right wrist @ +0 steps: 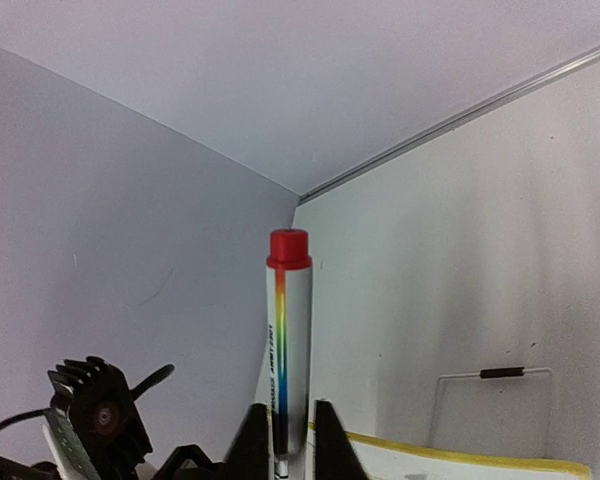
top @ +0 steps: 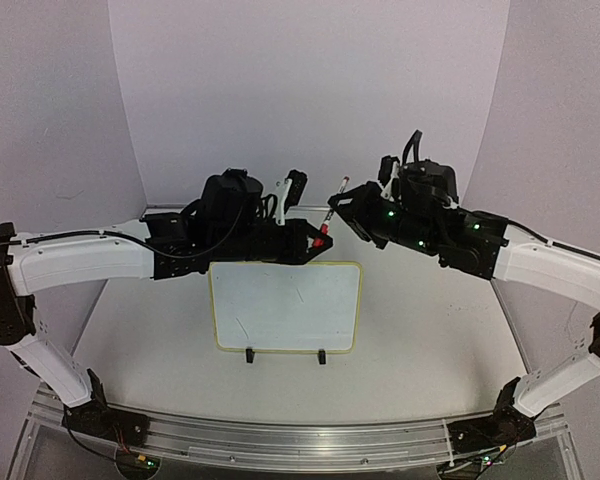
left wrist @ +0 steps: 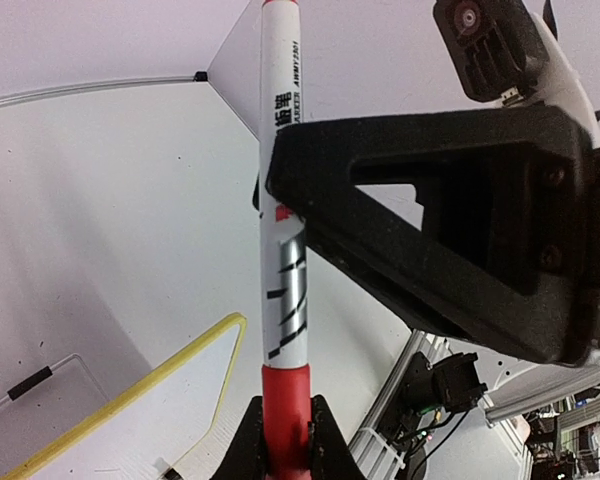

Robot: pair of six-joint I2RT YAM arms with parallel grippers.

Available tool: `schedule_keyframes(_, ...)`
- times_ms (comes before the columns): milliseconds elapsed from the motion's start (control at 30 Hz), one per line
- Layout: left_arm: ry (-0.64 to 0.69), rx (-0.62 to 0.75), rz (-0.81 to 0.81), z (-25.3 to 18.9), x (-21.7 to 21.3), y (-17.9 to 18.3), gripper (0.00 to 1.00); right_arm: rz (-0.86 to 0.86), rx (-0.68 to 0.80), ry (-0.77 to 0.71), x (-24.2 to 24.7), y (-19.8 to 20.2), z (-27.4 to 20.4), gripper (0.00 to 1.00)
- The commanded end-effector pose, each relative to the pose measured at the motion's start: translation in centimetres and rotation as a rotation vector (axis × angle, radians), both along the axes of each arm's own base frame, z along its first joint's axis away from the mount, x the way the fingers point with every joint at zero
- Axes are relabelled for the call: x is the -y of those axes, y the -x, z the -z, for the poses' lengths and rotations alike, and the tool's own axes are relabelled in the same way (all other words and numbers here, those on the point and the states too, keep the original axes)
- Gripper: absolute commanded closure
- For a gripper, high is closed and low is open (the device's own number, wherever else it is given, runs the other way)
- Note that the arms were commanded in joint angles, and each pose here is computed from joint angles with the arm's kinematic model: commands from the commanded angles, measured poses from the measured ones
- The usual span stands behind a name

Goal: Write a sentence on the whiteboard
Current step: Pass from the right arm to the left, then open the pen cap from the whiteboard marker.

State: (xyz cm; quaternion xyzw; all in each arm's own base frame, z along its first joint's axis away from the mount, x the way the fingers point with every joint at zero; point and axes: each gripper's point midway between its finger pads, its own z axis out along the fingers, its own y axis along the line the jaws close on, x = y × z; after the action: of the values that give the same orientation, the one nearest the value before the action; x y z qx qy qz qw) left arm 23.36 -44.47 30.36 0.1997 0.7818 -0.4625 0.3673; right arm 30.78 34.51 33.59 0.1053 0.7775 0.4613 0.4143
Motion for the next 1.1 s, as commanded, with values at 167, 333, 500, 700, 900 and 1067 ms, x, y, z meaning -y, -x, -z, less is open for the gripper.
schedule_keyframes(167,-0.017,0.083,0.190,-1.3,-1.9,3.3,1.00,-0.160,0.139,0.311,3.2,3.6,-3.1,0.18)
schedule_keyframes(333,-0.025,0.141,0.410,-1.9,-2.6,7.3,1.00,-0.367,0.073,0.416,4.5,5.6,-2.7,0.13)
schedule_keyframes(500,-0.130,0.163,0.576,-0.4,-4.2,10.1,1.00,-0.673,0.023,0.315,2.8,9.0,-2.2,0.13)
schedule_keyframes(700,-0.152,0.150,0.726,0.0,-5.3,12.7,1.00,-0.909,-0.045,0.227,0.9,12.2,-1.0,0.21)
schedule_keyframes(900,-0.190,0.127,0.747,0.8,-5.2,12.8,1.00,-1.044,-0.069,0.223,-0.8,14.8,0.6,0.37)
schedule_keyframes(1067,-0.175,0.151,0.730,0.4,-5.1,12.5,1.00,-1.061,-0.080,0.229,-0.9,15.0,1.5,0.46)
